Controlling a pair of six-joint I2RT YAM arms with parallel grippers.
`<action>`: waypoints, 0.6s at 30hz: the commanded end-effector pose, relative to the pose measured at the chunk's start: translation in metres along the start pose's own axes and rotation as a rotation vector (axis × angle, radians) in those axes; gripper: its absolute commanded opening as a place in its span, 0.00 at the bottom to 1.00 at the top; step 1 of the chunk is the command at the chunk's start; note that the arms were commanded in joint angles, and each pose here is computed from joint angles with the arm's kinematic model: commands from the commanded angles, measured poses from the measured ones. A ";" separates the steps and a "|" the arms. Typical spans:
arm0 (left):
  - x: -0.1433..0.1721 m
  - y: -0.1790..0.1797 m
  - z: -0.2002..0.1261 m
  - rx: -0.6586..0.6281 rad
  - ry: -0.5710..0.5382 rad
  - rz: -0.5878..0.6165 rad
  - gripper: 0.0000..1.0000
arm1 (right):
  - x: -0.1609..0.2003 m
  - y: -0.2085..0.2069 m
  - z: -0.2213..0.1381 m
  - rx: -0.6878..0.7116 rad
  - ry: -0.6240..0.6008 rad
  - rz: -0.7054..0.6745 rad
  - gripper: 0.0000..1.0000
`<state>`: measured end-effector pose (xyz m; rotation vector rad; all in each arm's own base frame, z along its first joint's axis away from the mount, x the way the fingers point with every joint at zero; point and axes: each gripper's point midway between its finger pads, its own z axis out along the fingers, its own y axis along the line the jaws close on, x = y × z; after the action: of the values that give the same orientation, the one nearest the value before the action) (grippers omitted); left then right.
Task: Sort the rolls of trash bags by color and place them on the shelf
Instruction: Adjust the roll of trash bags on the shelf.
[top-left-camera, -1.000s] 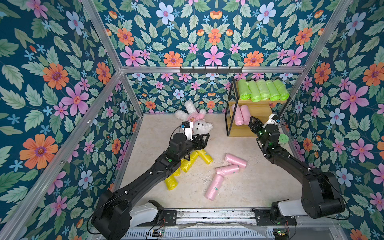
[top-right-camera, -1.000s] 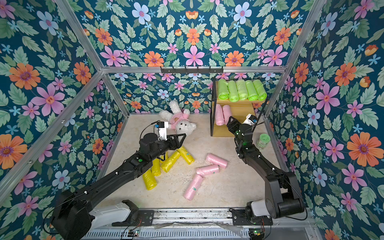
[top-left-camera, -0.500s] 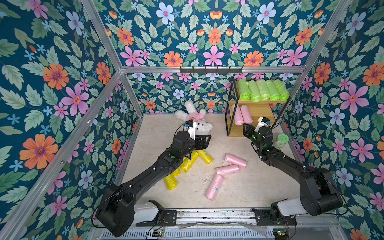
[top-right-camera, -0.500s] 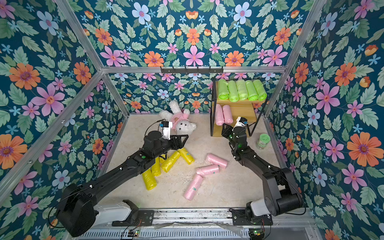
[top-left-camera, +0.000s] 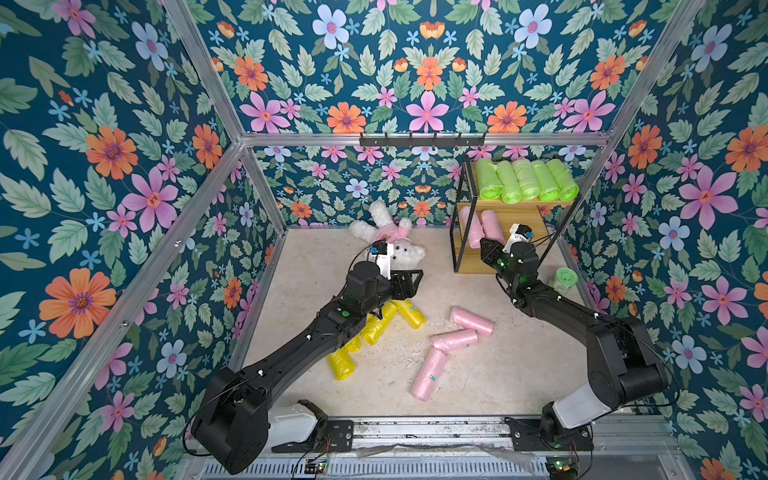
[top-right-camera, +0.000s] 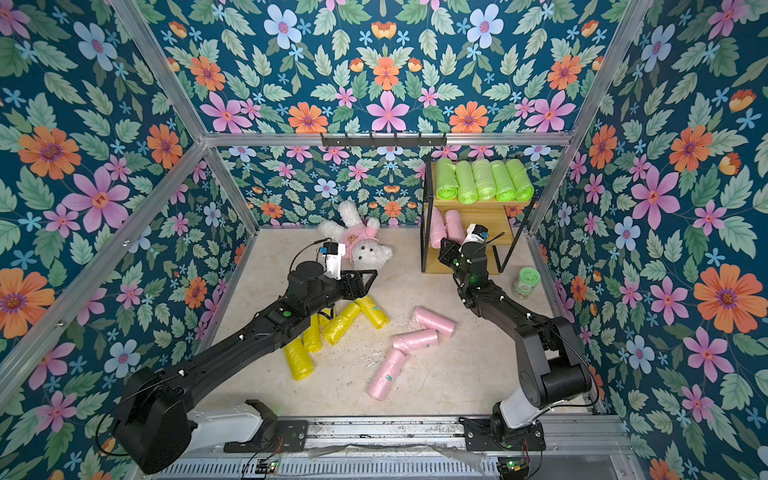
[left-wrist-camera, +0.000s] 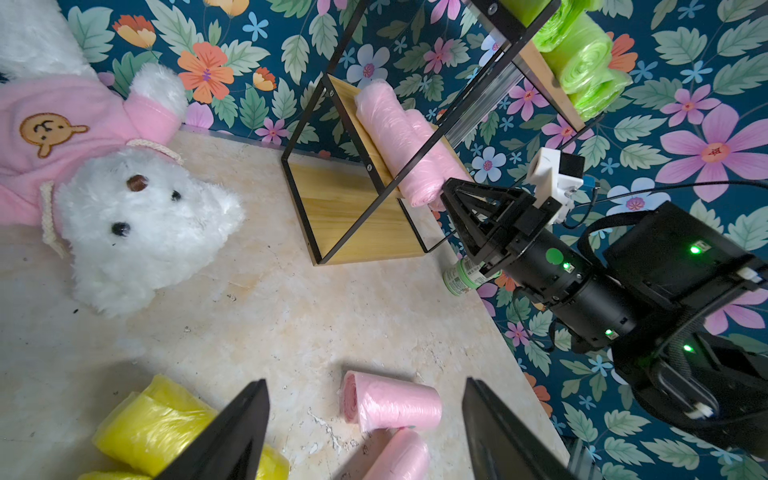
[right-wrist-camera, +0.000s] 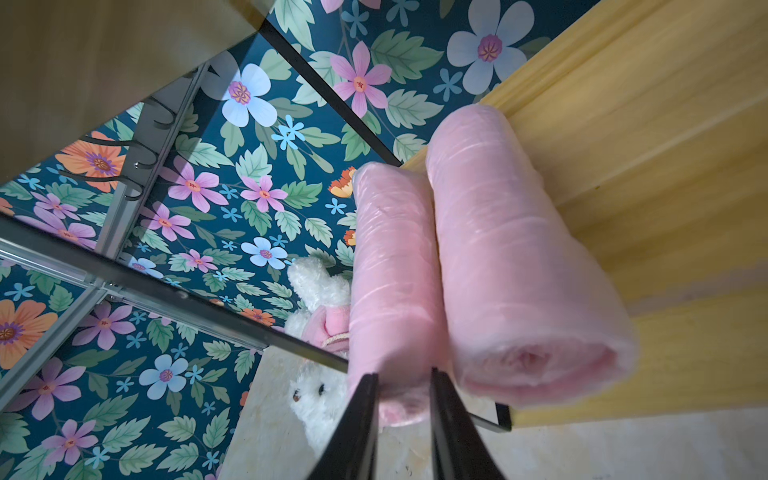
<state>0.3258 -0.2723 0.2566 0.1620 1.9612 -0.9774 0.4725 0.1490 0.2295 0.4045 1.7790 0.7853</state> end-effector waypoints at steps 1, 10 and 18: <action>-0.004 -0.003 -0.001 0.008 -0.008 0.019 0.78 | -0.002 0.001 0.002 0.003 -0.007 -0.004 0.27; 0.002 0.003 0.001 -0.012 0.012 0.034 0.79 | -0.012 0.010 -0.018 -0.016 -0.031 -0.019 0.35; 0.031 0.017 0.010 -0.049 0.122 0.048 0.78 | -0.023 0.006 -0.058 -0.007 -0.025 -0.094 0.50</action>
<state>0.3248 -0.2747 0.2313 0.2092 2.0383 -0.9285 0.4340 0.1258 0.2608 0.3670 1.7336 0.7471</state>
